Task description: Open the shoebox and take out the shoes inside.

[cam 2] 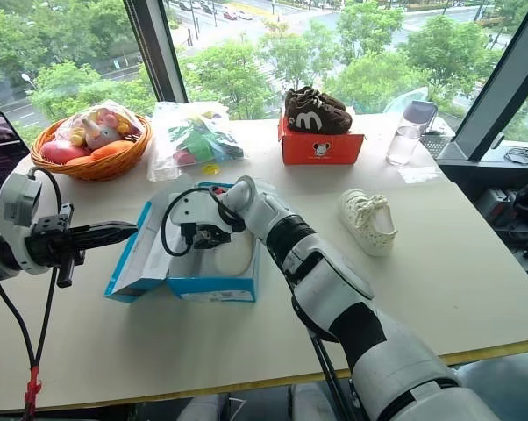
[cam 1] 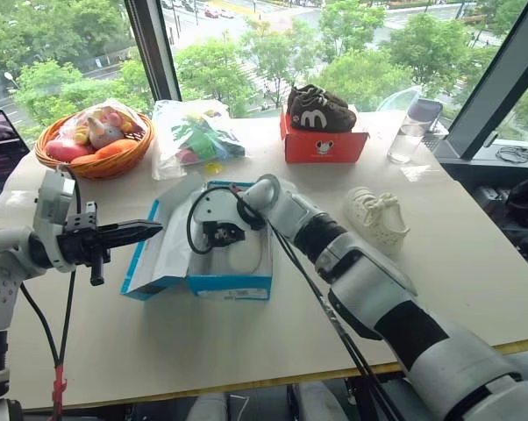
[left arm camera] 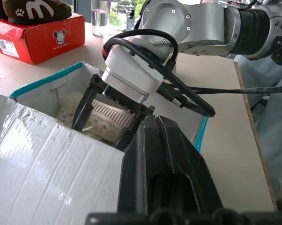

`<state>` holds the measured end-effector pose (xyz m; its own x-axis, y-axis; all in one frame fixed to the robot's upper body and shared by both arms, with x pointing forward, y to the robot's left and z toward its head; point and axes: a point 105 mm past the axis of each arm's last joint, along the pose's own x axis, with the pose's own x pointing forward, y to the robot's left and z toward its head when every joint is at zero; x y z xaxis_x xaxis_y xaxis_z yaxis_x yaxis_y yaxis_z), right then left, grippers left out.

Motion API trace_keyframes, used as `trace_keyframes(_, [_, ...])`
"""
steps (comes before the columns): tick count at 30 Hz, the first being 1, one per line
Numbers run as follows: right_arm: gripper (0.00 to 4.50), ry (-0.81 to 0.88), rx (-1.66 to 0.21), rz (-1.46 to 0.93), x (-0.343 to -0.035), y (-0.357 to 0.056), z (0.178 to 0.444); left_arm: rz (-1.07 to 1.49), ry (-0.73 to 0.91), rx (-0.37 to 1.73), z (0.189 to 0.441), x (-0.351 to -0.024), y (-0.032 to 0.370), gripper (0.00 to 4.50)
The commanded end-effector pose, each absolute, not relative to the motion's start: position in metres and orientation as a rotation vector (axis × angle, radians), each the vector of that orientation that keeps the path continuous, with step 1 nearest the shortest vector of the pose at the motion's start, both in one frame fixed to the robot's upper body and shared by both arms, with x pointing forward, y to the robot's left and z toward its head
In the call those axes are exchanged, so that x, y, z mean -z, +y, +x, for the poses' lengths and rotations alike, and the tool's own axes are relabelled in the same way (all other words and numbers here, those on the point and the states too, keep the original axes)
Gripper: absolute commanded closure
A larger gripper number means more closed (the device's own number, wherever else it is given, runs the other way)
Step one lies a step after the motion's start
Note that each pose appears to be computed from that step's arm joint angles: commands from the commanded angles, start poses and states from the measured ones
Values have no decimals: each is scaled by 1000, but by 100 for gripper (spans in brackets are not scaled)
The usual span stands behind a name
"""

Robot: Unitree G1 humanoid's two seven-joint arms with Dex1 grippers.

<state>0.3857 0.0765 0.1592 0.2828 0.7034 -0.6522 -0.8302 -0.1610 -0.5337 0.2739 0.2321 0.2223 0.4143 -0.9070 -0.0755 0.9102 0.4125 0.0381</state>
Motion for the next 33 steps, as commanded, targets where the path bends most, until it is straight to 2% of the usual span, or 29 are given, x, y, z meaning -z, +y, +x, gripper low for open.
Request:
trace_keyframes(1, [318,172,-1317,-1124,-159,66,394,115,-6,1142,271,-235,232,450])
trace_keyframes(3, [386,173,-1313,-1125,-159,66,394,114,-6,1143,271,-235,231,450])
trace_keyframes(9, [386,162,-1306,-1122,-162,67,395,111,-5,1151,272,-235,230,450])
trace_keyframes(18, [386,81,-1214,-1175,-193,59,407,111,-2,1158,272,-234,228,450])
trace_keyframes(23, [386,57,-1233,-1184,-216,54,405,113,2,1156,273,-234,228,450])
trace_keyframes(31, [386,73,-1252,-1304,-212,47,405,110,2,1161,275,-233,226,450])
trace_keyframes(33, [334,71,-1256,-1325,-213,46,405,111,1,1160,275,-233,226,450])
